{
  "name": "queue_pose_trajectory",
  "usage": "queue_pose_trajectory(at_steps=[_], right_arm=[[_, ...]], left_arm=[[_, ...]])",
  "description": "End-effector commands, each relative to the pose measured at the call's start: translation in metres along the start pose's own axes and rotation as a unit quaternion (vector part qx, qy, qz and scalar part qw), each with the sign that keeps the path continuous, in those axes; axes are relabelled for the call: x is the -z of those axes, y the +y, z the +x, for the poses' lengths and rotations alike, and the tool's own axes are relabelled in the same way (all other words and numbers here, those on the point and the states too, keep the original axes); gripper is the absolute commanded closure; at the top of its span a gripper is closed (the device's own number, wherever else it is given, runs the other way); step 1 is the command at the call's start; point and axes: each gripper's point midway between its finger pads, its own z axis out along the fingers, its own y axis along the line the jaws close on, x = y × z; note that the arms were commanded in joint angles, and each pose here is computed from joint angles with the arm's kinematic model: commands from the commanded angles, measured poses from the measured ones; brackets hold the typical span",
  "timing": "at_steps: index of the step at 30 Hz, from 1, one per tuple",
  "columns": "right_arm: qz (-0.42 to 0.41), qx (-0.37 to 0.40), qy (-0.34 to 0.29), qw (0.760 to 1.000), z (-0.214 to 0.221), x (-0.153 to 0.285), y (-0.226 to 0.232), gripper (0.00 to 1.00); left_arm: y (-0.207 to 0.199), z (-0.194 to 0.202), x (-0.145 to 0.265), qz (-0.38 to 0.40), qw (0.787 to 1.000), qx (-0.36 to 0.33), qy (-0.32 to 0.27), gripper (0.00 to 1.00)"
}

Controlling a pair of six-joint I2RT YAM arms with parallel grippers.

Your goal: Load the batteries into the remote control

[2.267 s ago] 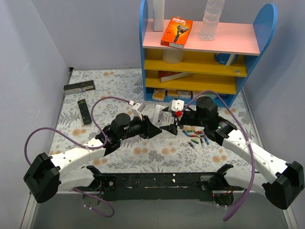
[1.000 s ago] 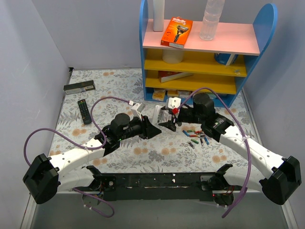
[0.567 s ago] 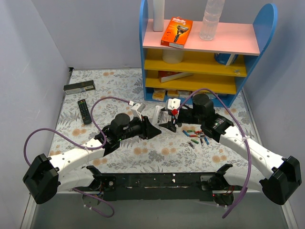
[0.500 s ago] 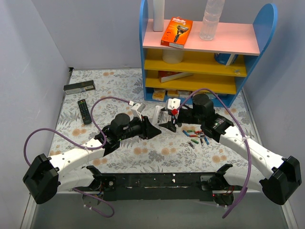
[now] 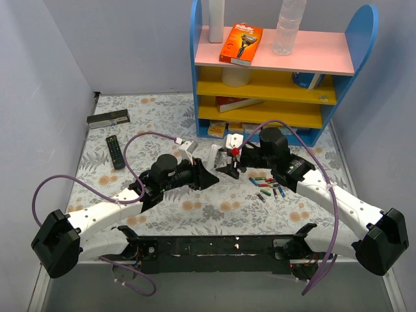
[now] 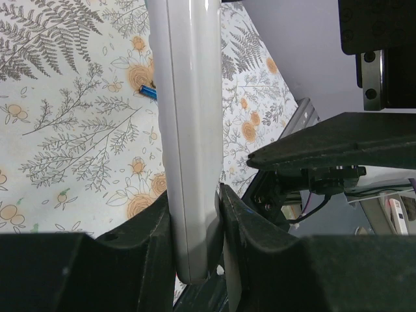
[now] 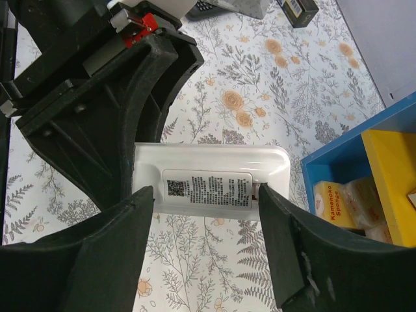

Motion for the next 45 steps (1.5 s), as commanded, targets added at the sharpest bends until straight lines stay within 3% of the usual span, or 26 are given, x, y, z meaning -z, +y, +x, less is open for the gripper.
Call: queue_pose_trajectory(at_steps=[1, 9, 19, 45], right_arm=[[-0.024, -0.019, 0.032, 0.999, 0.02, -0.004, 0.009, 0.3], [-0.075, -0.051, 0.054, 0.994, 0.038, -0.007, 0.031, 0.4], [-0.102, -0.071, 0.039, 0.992, 0.034, -0.015, 0.047, 0.51], [-0.093, -0.082, 0.037, 0.992, 0.041, -0.027, 0.055, 0.62]], left_arm=[[-0.029, -0.019, 0.006, 0.054, 0.997, -0.036, -0.03, 1.0], [-0.023, -0.023, 0.005, 0.038, 0.998, -0.038, -0.041, 1.0], [-0.015, -0.022, 0.001, 0.021, 0.998, -0.036, -0.036, 1.0], [0.037, -0.008, -0.001, -0.111, 0.993, 0.024, -0.018, 1.0]])
